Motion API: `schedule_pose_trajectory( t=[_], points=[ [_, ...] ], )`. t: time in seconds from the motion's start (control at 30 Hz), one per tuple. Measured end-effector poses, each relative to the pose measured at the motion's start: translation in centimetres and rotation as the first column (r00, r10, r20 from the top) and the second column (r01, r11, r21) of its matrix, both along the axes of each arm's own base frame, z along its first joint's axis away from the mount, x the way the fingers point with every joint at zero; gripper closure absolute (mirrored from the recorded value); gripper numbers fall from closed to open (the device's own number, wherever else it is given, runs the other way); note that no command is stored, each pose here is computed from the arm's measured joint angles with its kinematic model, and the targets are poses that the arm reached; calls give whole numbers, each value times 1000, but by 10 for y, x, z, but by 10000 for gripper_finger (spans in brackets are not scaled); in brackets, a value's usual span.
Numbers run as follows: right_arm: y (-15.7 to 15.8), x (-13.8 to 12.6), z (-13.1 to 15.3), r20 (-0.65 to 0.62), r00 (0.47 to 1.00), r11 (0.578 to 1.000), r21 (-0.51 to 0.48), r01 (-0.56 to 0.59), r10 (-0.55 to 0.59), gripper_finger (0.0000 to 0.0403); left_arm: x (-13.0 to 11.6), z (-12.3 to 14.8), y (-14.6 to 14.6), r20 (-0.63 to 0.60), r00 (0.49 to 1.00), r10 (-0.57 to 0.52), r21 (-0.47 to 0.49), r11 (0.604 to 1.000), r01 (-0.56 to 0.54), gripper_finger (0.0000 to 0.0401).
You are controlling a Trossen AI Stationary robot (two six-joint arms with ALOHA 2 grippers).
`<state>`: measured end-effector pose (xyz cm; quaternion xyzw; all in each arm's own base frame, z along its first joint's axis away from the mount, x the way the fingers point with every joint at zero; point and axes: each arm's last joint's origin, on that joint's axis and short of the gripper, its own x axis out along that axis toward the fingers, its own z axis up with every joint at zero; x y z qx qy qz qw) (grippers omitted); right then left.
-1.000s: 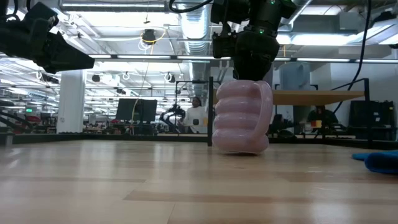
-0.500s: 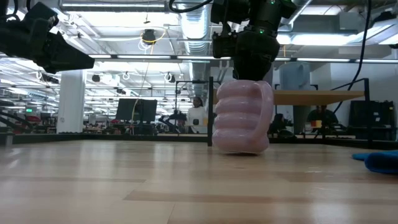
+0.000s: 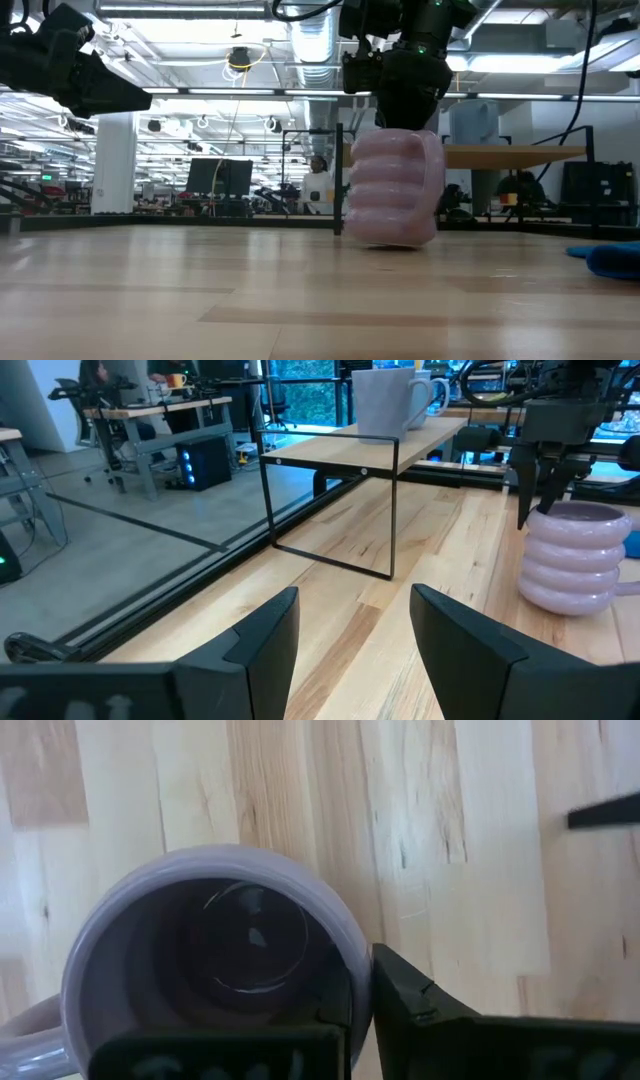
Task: Stack small to large cups/mugs on shelf
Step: Put the purple mug on the shelf
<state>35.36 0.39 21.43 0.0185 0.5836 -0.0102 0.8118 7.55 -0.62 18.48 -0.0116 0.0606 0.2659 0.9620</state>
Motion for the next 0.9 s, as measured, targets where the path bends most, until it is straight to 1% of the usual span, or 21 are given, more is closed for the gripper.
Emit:
schedule_pose_trajectory(
  t=[0.1,0.2,0.4,0.53,0.67,0.9],
  points=[
    [0,-3,7,-51,999,1000,-7,-9,9,371,0,0,0,0,1000,0,0,1000,0,217],
    [0,1,21,-33,999,1000,-19,-25,25,371,0,0,0,0,1000,0,0,1000,0,217],
    [-3,-1,61,-83,996,995,-87,-44,37,371,0,0,0,0,1000,0,0,1000,0,217],
    [-8,-7,89,-114,993,990,-140,-23,7,371,0,0,0,-1,1000,0,0,1000,0,217],
    [-14,-12,121,-103,995,983,-183,-12,-7,371,0,0,0,0,1000,0,0,1000,0,217],
    [-24,-22,164,-47,999,981,-194,-11,2,371,0,0,0,-2,1000,0,1,1000,0,217]
  ],
)
